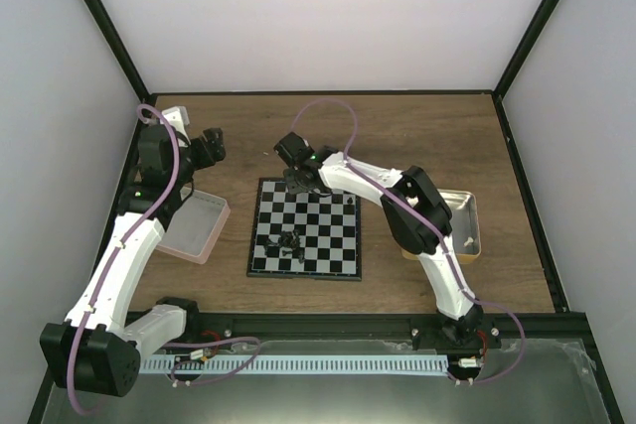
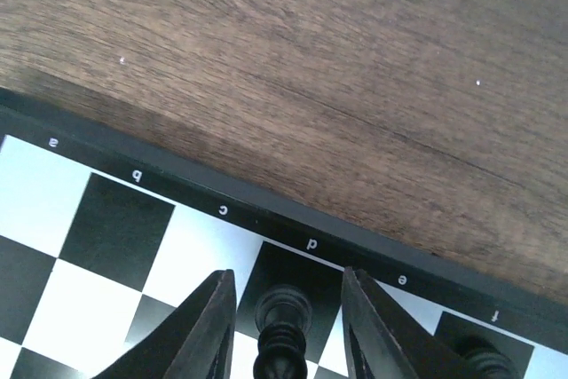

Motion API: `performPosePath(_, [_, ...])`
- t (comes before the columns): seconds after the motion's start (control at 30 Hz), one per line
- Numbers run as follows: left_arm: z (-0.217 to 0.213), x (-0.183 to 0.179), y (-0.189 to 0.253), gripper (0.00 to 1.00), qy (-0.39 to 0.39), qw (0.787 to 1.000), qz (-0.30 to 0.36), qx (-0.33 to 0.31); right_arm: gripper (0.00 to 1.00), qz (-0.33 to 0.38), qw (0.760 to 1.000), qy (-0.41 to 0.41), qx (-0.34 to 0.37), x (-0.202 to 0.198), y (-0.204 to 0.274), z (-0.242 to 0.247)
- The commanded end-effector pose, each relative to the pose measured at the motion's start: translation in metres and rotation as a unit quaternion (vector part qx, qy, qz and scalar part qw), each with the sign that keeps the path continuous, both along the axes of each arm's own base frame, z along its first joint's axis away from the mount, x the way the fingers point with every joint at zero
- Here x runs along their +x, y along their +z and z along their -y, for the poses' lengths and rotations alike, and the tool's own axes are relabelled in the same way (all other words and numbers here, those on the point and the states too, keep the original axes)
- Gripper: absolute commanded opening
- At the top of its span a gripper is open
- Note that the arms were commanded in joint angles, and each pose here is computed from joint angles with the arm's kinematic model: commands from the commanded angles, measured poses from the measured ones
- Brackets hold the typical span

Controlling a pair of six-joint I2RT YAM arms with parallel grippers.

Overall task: Set up the chess pieces on the board
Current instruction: Place the chess piece on the chessboard.

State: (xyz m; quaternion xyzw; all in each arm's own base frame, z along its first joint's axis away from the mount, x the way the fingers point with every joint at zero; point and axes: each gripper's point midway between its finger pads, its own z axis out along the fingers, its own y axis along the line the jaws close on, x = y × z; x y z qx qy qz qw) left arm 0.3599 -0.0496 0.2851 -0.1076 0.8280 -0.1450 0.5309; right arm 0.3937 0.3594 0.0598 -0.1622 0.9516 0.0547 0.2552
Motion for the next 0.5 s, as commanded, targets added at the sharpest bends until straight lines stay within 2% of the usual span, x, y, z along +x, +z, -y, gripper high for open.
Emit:
performPosePath(0.0, [-0.001,0.0,0.008,0.87,0.001,1.0,0.016,-0.005,0.36,0.034,0.999,-0.013,0.033,0.015,0.042,-0.008])
performPosePath(0.17, [-0.001,-0.001,0.009,0.87,0.001,1.0,0.019,-0.006,0.4,0.05,0.997,-0.022,0.057,0.01,0.078,-0.003])
performPosePath(0.47, [-0.002,-0.004,0.013,0.87,0.002,1.0,0.024,-0.005,0.41,0.029,0.996,-0.017,0.083,-0.033,0.093,0.015])
